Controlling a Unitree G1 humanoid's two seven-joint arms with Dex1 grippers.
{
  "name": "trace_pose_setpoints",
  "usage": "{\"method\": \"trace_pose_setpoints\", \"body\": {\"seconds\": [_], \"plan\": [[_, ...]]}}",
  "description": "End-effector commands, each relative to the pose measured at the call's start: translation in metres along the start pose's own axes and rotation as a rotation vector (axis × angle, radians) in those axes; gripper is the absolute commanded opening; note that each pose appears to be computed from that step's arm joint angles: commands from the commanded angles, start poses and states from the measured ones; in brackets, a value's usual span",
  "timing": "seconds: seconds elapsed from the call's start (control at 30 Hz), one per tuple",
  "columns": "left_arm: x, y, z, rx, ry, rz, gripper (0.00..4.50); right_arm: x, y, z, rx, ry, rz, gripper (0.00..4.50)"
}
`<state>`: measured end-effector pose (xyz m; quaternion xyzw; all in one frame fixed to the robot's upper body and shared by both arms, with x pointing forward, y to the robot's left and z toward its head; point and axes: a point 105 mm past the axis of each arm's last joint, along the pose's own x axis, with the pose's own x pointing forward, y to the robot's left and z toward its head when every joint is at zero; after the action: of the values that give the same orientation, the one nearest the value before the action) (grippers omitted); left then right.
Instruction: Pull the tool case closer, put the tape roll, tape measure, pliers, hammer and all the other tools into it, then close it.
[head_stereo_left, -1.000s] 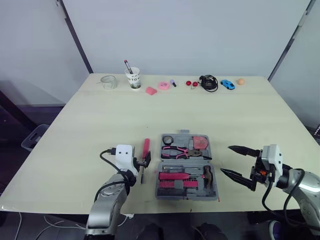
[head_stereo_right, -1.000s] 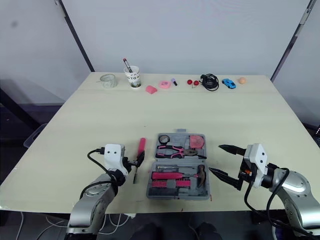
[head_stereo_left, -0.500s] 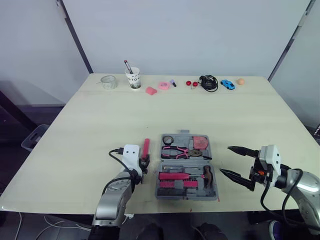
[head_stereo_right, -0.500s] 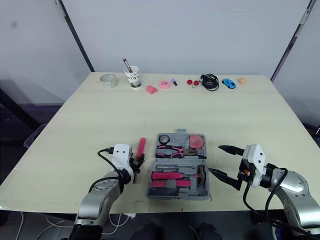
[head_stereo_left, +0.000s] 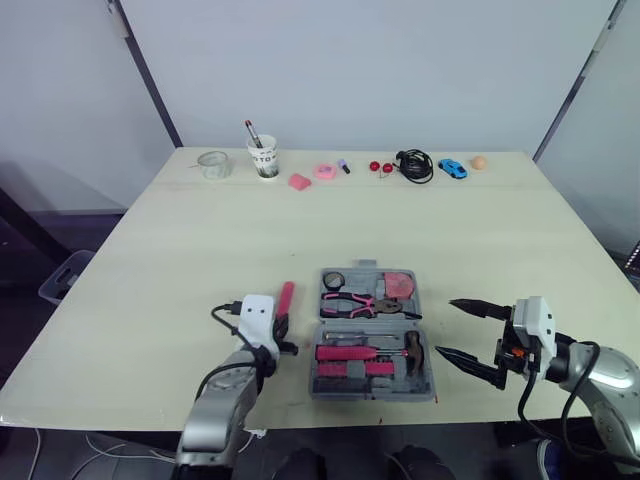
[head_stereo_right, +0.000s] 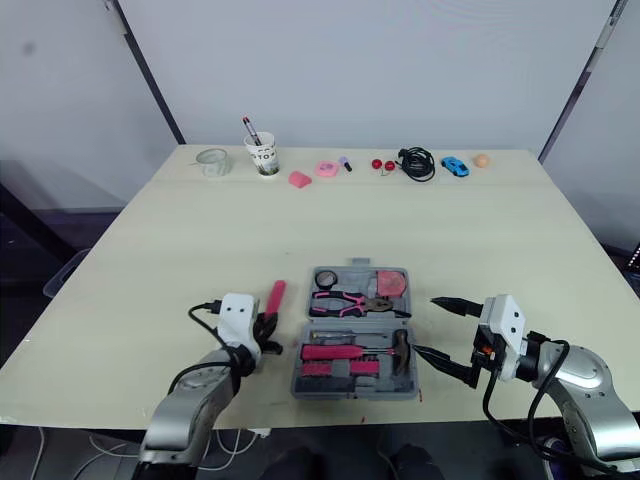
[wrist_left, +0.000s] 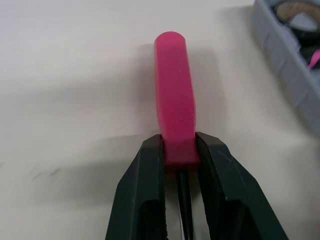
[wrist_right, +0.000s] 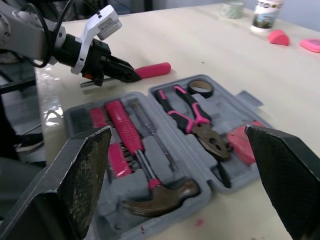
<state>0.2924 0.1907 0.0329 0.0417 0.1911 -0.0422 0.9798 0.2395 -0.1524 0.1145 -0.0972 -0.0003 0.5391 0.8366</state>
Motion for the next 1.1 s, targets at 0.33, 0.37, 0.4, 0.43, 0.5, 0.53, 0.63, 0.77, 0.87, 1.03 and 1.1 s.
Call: {"method": "trace_pose_setpoints", "body": {"seconds": [0.33, 0.37, 0.4, 0.43, 0.5, 0.53, 0.63, 0.77, 0.87, 1.03, 1.1], "plan": [[-0.044, 0.005, 0.0, -0.027, -0.002, 0.034, 0.4, 0.004, 0.02, 0.015, -0.038, -0.025, 0.241, 4.5], [-0.045, 0.005, -0.002, -0.036, 0.001, 0.042, 0.4, 0.004, 0.02, 0.016, -0.039, -0.027, 0.248, 4.5], [-0.046, 0.005, -0.003, -0.042, 0.004, 0.046, 0.4, 0.005, 0.02, 0.016, -0.041, -0.026, 0.254, 4.5], [-0.047, 0.004, -0.004, -0.047, 0.006, 0.045, 0.4, 0.005, 0.019, 0.016, -0.044, -0.025, 0.257, 4.5], [-0.049, 0.004, -0.007, -0.062, 0.01, 0.052, 0.4, 0.005, 0.018, 0.016, -0.048, -0.022, 0.258, 4.5], [-0.05, 0.006, -0.01, -0.085, 0.016, 0.068, 0.4, 0.006, 0.017, 0.015, -0.053, -0.017, 0.261, 4.5], [-0.052, 0.008, -0.014, -0.117, 0.02, 0.088, 0.4, 0.007, 0.017, 0.015, -0.059, -0.013, 0.266, 4.5], [-0.054, 0.007, -0.014, -0.112, 0.015, 0.074, 1.78, 0.009, 0.017, 0.015, -0.059, -0.015, 0.266, 4.5], [-0.055, 0.004, -0.013, -0.124, 0.006, 0.06, 3.1, 0.01, 0.017, 0.016, -0.058, -0.014, 0.266, 4.5], [-0.056, 0.003, 0.001, -0.098, -0.054, 0.035, 4.48, 0.011, 0.017, 0.017, -0.06, -0.01, 0.261, 4.5], [-0.057, 0.002, 0.007, -0.078, -0.073, 0.019, 4.48, 0.011, 0.017, 0.017, -0.06, -0.01, 0.259, 4.5]]}}
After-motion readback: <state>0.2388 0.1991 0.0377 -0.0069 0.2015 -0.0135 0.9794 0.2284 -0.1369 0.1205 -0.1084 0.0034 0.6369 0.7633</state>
